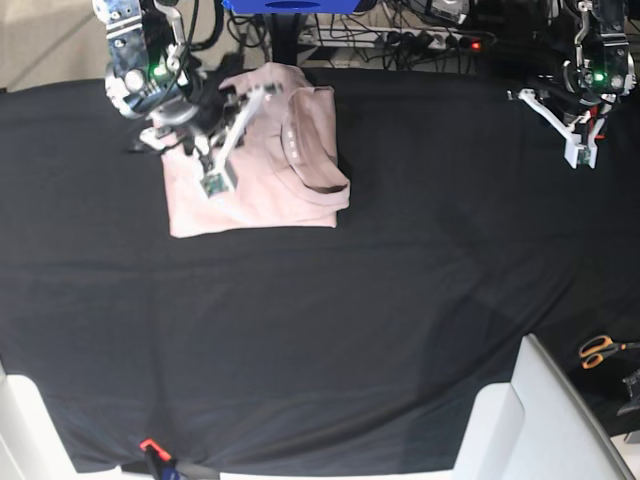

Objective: Fold the T-shirt properly
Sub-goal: 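Fold the grasped end over onto the shirt with the right gripper, then press the folded pink shirt flat with the right gripper, then withdraw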

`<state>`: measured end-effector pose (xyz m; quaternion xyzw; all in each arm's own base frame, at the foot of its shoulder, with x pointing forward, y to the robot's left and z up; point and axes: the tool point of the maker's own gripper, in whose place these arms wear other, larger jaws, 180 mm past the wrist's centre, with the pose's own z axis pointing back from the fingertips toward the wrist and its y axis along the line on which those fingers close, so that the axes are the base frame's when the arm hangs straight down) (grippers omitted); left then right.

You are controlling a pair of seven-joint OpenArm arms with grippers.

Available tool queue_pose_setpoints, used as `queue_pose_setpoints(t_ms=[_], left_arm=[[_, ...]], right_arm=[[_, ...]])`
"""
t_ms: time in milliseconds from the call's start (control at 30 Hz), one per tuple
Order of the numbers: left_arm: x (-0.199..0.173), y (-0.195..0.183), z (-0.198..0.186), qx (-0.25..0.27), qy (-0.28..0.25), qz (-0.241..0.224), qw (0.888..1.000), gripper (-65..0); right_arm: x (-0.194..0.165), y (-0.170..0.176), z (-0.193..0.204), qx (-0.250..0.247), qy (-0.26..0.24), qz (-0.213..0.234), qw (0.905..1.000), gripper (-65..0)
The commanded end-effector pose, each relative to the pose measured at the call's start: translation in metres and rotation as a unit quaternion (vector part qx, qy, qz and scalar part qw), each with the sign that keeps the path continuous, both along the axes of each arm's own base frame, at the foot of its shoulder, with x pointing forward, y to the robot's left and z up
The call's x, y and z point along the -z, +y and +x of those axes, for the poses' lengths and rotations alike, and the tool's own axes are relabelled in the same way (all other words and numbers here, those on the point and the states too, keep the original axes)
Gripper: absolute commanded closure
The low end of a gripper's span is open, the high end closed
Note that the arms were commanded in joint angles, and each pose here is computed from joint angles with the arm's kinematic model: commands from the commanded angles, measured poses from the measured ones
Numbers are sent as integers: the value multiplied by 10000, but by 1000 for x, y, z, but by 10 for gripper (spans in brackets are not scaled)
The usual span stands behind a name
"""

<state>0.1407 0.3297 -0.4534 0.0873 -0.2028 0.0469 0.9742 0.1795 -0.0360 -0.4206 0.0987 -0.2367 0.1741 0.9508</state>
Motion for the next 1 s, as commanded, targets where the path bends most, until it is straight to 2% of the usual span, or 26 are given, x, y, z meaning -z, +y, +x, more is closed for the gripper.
queue_pose_setpoints(t_ms=[0, 100, 333, 500, 600, 700, 967], left_arm=[[-5, 9, 3, 38, -29, 118, 9999, 0], [-5, 12, 8, 63, -38, 148, 9999, 0], [-5, 6, 12, 83, -83, 93, 9999, 0], [-6, 5, 14, 87, -127, 69, 9999, 0], [-2, -9, 21, 306, -100, -4, 9995, 0], [3, -25, 24, 484, -60, -114, 9987, 0], [9, -54, 37, 771, -108, -322, 9964, 0]], right_arm=[[-9, 4, 11, -46, -269, 113, 9996, -23], [-6, 4, 6, -89, -193, 87, 9997, -23], [10, 5, -30, -67, 328, 89, 9994, -23], [31, 25, -46, -108, 758, 258, 9967, -23], [41, 51, -53, -444, 938, 369, 9939, -23], [42, 68, -48, -685, 921, 428, 9925, -23], [43, 71, -19, -777, 793, 324, 9933, -23]])
